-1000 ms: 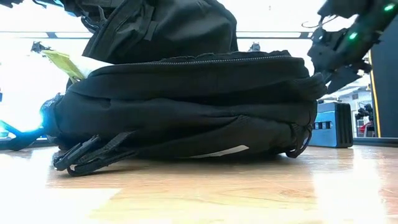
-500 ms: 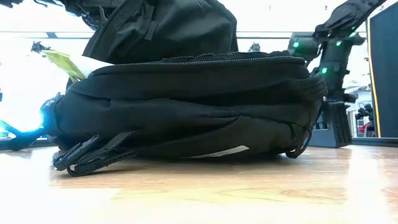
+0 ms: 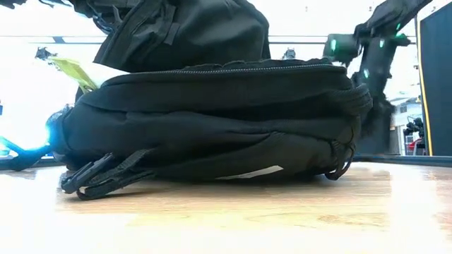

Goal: Unpack backpack
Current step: Put the black medicine organizer into the black backpack

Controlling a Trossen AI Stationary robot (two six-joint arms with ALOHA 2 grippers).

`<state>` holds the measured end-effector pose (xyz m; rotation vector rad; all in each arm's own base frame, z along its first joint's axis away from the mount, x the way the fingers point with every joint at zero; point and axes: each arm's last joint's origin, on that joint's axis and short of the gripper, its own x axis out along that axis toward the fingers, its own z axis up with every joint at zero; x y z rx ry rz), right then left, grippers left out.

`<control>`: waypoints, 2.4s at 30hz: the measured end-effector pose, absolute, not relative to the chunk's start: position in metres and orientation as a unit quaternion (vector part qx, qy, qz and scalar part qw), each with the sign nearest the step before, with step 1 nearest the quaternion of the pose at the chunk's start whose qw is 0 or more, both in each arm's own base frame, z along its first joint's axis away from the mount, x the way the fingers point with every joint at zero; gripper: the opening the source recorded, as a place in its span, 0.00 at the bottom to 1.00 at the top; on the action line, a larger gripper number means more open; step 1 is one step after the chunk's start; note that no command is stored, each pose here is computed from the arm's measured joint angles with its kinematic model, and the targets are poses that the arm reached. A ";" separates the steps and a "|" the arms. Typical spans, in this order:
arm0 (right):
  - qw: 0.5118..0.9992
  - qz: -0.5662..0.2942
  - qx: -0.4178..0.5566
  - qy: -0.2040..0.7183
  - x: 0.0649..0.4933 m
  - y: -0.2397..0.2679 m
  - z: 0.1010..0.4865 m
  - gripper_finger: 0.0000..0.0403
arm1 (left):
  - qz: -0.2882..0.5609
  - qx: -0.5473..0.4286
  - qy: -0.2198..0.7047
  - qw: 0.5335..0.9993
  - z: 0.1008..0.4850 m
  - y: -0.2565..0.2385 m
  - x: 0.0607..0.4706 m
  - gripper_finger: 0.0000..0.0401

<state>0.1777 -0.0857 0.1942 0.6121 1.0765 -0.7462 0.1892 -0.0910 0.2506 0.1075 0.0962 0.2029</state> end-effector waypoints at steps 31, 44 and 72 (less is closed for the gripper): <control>0.842 0.097 0.411 0.335 0.285 0.094 0.198 0.37 | 0.094 0.007 -0.059 0.994 0.260 -0.102 0.206 0.00; 0.826 0.104 0.498 0.243 0.330 0.040 0.177 0.37 | -0.039 0.057 -0.067 0.995 0.257 -0.116 0.217 0.00; 0.876 0.054 0.401 0.262 0.315 0.021 0.207 0.83 | -0.050 0.076 -0.028 0.995 0.247 -0.118 0.218 0.00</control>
